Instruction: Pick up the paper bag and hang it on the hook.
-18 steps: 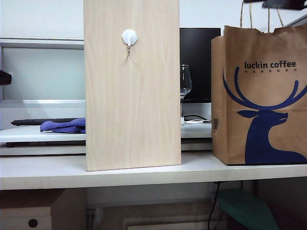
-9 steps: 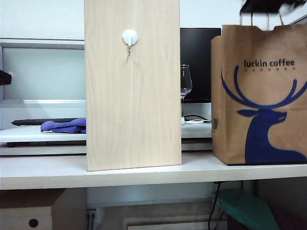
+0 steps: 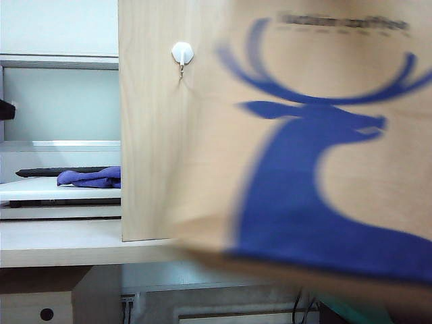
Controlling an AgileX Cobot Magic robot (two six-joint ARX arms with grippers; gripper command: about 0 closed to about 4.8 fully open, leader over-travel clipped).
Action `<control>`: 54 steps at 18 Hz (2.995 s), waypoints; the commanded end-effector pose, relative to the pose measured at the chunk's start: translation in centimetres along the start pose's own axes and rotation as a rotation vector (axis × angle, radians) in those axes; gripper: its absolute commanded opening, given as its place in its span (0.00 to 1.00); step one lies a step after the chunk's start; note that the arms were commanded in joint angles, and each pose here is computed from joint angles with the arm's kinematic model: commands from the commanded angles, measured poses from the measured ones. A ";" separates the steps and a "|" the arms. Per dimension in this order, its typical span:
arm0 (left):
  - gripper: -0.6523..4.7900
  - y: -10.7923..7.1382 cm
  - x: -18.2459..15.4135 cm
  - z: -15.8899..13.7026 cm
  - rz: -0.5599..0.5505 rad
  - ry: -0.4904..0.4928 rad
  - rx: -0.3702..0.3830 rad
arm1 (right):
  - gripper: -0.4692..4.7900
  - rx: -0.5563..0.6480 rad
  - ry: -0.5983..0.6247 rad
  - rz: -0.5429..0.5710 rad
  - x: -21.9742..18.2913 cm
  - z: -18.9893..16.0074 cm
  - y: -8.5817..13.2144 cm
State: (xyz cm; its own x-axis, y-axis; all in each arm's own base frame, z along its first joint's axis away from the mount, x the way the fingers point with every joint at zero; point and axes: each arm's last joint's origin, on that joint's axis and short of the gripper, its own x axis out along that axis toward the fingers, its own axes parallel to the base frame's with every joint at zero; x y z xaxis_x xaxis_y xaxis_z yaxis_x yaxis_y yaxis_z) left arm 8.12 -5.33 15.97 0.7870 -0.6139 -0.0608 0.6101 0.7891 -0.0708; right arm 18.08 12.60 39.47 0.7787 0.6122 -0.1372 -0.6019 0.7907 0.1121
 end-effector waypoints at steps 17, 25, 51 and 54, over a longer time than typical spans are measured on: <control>0.11 0.4 0.0 0.1 0.039 -0.011 0.002 | 0.08 0.057 0.020 0.153 10.3 -3.2 6.3; 0.11 0.4 0.0 0.1 0.039 -0.011 0.002 | 0.08 0.080 0.031 0.197 11.9 -4.0 6.6; 0.11 0.4 0.0 0.1 0.039 -0.011 0.002 | 0.08 0.078 0.205 0.133 18.4 -8.6 4.5; 0.11 0.4 0.0 0.1 0.039 -0.011 0.002 | 0.08 0.077 0.226 0.128 18.6 -9.1 4.5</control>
State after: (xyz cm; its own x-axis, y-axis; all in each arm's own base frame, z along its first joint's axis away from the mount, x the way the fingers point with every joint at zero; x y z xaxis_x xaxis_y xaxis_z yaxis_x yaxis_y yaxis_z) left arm 8.33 -5.00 15.95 0.8111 -0.5815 -0.0630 0.5775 0.8132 -0.0714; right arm 28.20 27.54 27.91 0.6245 0.6935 -0.3593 -0.6659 0.7131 0.2192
